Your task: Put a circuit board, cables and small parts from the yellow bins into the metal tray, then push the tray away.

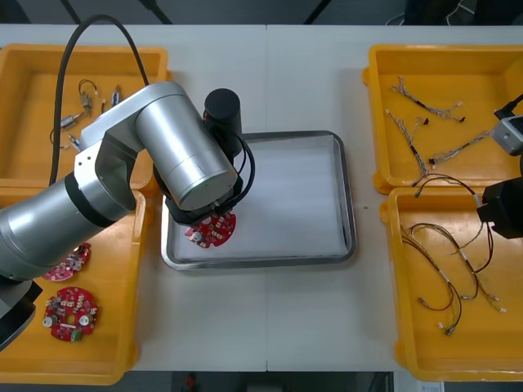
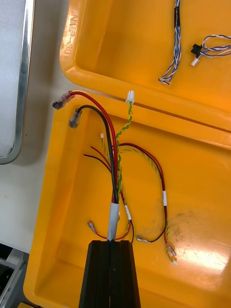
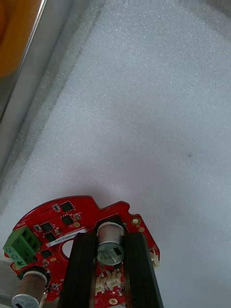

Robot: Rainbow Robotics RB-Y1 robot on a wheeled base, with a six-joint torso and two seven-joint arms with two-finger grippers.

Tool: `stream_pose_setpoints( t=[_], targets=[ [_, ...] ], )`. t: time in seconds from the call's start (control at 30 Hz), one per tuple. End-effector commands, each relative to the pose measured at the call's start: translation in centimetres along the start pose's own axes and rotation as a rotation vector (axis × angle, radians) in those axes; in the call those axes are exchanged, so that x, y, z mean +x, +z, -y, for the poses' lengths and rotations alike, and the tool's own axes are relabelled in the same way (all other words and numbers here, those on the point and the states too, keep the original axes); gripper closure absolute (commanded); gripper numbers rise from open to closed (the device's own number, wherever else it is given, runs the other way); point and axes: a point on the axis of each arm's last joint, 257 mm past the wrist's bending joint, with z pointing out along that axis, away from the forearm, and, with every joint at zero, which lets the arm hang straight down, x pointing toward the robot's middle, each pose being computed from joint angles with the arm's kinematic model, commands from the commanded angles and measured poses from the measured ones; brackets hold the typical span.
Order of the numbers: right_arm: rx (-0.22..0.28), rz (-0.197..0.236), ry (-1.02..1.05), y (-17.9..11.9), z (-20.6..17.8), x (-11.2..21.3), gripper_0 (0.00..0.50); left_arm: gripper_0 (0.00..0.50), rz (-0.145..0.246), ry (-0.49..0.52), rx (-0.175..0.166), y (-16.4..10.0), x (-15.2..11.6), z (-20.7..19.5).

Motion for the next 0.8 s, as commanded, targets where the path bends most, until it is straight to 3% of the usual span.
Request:
stream_pose_setpoints(
  t=[0.03, 0.23, 0.47, 0.53, 0.57, 0.7, 0.8],
  targets=[
    [0.007, 0.026, -0.068, -0.5, -0.7, -0.9, 0.5, 0.5, 0.024, 0.075, 0.048, -0.9, 0.1, 2.7],
    [0.007, 0.026, -0.068, -0.5, -0.7, -0.9, 0.5, 0.5, 0.045, 0.093, 0.031, 0.3, 0.3, 2.4],
    [0.007, 0.026, -0.068, -0.5, -0.7, -0.9, 0.5, 0.499, 0.026, 0.102, 0.026, 0.6, 0.8, 2.2],
    [0.007, 0.026, -0.068, -0.5, -0.7, -0.9, 0.5, 0.478, 0.025, 0.101, 0.026, 0.6, 0.9, 2.2],
    [0.007, 0.026, -0.068, -0.5, -0.7, -0.9, 0.5, 0.454, 0.025, 0.099, 0.026, 0.6, 0.9, 2.2],
    [0.007, 0.026, -0.068, -0.5, -0.7, -0.9, 0.5, 0.205, 0.026, 0.104, 0.028, 0.5, 0.9, 2.3],
    [0.007, 0.026, -0.068, -0.5, -0.7, -0.9, 0.5, 0.164, 0.028, 0.104, 0.025, 0.6, 0.7, 2.2]
  ],
)
